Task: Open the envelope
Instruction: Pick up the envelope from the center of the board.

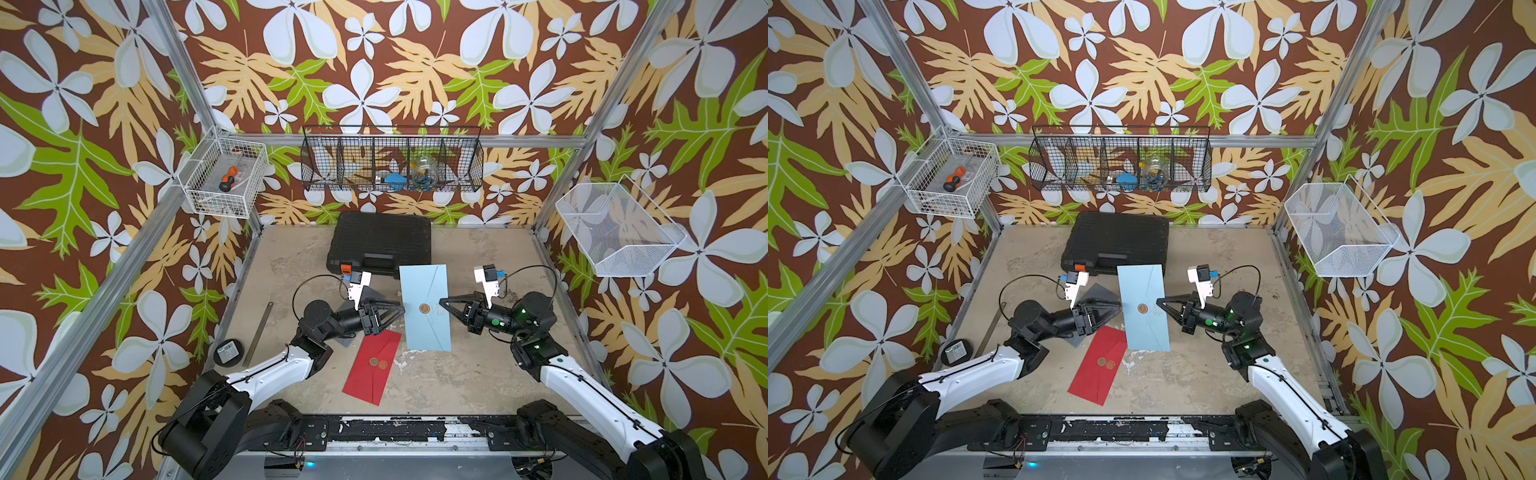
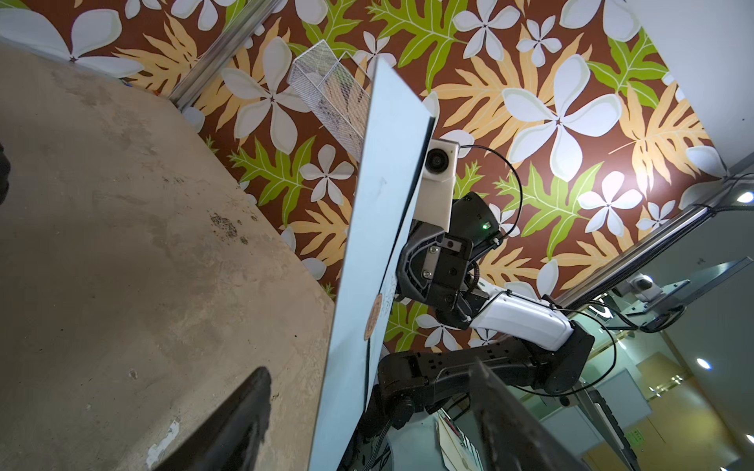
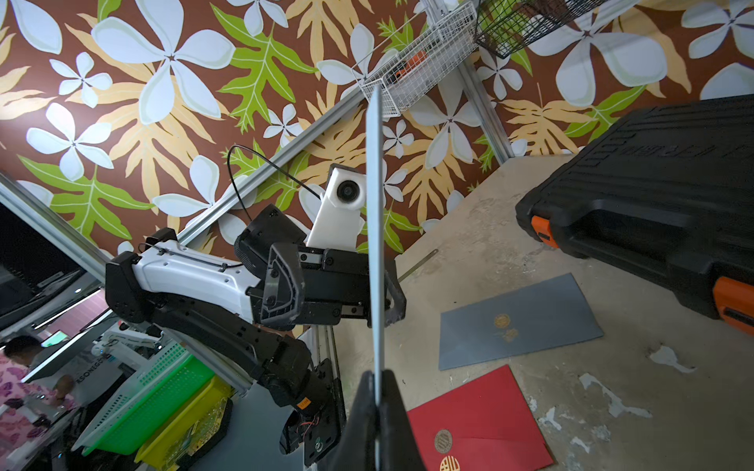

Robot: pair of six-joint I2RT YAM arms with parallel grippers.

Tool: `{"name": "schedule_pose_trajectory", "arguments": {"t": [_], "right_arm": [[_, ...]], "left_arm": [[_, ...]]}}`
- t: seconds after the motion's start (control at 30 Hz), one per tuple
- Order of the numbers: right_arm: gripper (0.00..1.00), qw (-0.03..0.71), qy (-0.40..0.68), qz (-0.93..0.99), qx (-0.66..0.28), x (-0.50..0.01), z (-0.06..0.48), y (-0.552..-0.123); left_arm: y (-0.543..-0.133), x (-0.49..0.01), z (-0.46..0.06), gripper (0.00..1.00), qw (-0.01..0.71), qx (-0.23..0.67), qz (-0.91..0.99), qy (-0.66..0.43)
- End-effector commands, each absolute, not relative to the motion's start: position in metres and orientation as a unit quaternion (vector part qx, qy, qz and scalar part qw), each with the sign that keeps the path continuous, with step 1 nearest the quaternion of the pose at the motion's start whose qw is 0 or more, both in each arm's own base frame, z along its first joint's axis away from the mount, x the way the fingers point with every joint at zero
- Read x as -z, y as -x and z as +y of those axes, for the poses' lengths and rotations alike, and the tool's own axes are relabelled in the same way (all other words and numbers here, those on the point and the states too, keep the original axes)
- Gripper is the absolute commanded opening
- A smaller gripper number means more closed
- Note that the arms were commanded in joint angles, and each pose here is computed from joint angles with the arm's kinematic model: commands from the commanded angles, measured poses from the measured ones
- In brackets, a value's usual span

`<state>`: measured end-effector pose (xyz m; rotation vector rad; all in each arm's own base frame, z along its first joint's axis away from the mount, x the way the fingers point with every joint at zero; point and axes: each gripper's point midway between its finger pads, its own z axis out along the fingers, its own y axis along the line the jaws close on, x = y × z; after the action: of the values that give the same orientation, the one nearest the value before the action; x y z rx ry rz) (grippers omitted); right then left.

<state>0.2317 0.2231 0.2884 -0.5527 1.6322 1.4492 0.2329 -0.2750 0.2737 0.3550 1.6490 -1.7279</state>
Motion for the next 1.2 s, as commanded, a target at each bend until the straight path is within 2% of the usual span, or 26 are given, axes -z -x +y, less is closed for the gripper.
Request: {"name": "schedule_pose_trajectory", "arguments": {"t": [0.0, 0.23, 0.67, 0.9, 1.17], "right_arm": [[0.00, 0.423, 0.245, 0.638, -0.594, -0.297, 0.229, -0.224], [0.00, 0.416, 0.252, 0.636, -0.599, -0.298, 0.234, -0.220], [0.00, 0.394, 0.251, 0.645, -0.605, -0.292, 0.238, -0.222], [0.00, 0.387, 0.251, 0.648, -0.606, -0.290, 0.239, -0.222], [0.00, 0.387, 0.250, 0.649, -0.605, -0.289, 0.240, -0.223]], "left_arm": [[-0.230, -0.288, -0.275, 0.76, 0.369, 0.677, 0.618, -0.155], [-0.232, -0.286, -0.277, 0.68, 0.360, 0.681, 0.620, -0.151], [-0.223, -0.295, -0.276, 0.48, 0.358, 0.696, 0.601, -0.162], [-0.223, -0.296, -0.276, 0.46, 0.358, 0.697, 0.600, -0.160], [-0.223, -0.295, -0.280, 0.36, 0.350, 0.700, 0.600, -0.165]]}}
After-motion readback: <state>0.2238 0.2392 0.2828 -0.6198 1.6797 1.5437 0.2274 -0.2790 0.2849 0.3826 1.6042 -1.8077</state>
